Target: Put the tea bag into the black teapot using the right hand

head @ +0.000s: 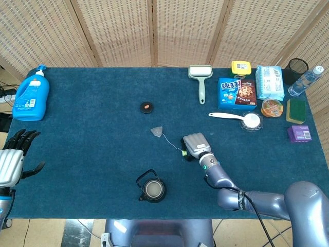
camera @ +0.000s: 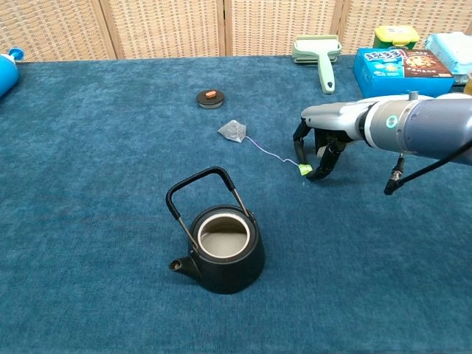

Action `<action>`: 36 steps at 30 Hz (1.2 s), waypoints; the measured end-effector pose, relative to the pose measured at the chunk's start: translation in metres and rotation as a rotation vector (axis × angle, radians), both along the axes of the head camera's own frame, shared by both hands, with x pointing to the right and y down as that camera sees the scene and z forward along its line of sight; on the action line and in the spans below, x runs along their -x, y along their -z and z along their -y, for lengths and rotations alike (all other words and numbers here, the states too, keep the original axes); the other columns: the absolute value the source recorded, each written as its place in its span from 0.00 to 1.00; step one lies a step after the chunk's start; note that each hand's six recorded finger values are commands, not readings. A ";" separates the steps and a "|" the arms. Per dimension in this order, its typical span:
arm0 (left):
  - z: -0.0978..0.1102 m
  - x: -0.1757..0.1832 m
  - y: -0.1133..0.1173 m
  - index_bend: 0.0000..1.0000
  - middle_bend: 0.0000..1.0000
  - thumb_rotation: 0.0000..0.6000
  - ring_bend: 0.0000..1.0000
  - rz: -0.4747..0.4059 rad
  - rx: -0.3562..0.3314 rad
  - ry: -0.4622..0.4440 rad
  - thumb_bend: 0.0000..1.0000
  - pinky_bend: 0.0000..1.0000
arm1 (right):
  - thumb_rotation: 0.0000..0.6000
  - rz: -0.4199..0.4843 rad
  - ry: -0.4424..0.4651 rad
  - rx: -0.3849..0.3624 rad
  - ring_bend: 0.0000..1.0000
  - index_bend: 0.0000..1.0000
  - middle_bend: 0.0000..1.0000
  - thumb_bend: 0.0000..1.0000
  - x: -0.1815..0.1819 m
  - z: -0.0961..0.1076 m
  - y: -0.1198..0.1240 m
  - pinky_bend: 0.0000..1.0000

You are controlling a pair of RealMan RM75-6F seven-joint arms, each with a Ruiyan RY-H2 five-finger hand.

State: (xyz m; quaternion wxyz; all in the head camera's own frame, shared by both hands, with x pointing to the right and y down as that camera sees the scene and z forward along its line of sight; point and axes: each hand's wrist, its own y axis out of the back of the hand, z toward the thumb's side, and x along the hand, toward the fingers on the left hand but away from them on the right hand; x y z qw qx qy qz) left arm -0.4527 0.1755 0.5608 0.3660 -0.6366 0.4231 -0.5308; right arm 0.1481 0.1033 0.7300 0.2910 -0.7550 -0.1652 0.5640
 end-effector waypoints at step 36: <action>-0.006 -0.005 -0.002 0.13 0.14 1.00 0.06 -0.012 0.014 0.002 0.28 0.15 | 1.00 0.248 -0.087 -0.022 1.00 0.51 1.00 0.36 -0.019 0.009 0.092 1.00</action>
